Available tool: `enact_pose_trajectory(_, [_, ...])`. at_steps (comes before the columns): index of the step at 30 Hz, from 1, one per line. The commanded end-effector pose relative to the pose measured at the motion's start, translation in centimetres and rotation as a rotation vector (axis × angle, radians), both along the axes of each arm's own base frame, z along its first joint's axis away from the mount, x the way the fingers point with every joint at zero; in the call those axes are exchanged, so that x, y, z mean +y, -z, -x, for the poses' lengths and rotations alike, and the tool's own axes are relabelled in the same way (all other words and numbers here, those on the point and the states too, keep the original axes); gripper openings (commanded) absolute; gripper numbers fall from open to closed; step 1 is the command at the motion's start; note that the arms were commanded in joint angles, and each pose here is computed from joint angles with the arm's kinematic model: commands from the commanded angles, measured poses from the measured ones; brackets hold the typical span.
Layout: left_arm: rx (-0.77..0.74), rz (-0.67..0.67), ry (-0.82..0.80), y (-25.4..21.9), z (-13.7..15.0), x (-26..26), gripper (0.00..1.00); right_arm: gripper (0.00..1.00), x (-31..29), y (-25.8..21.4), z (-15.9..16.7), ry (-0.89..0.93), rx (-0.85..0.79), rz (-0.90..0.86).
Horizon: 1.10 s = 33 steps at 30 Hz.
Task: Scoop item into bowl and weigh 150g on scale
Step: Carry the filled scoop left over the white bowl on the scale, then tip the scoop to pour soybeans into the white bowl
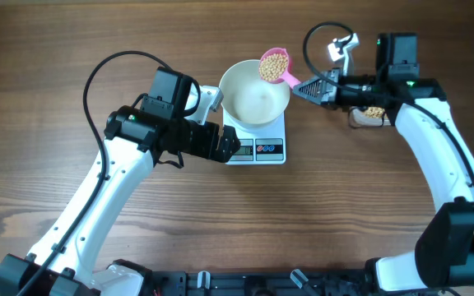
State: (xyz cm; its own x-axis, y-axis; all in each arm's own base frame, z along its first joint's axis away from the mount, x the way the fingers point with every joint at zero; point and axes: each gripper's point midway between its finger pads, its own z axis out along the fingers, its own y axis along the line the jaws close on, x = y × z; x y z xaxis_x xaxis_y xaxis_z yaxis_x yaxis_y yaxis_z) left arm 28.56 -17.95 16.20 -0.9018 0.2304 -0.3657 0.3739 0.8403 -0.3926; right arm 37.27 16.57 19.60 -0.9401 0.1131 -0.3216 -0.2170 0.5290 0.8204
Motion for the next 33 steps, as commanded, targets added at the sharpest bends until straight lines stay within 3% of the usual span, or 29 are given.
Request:
enact_pose_trajectory(1, [-0.008,0.005,0.019,-0.1,-0.1,-0.2,1.0,0.04,1.0,0.6,0.2,-0.027,-0.087,0.137])
enact_pose_trajectory(7, [-0.008,0.005,0.019,-0.1,-0.1,-0.2,1.0,0.04,1.1,2.9,-0.4,-0.02,-0.168,0.366])
enact_pose_trajectory(17, [-0.008,0.005,0.019,-0.1,-0.1,-0.2,1.0,0.04,0.7,2.9,-0.7,-0.066,-0.266,0.44])
enact_pose_trajectory(30, [-0.008,0.005,0.019,-0.1,-0.1,-0.2,1.0,0.04,0.1,1.3,-0.8,-0.105,-0.463,0.66])
enact_pose_trajectory(33, [-0.008,0.005,0.019,-0.1,-0.1,-0.2,1.0,0.04,0.7,1.3,-0.4,-0.183,-0.526,0.689])
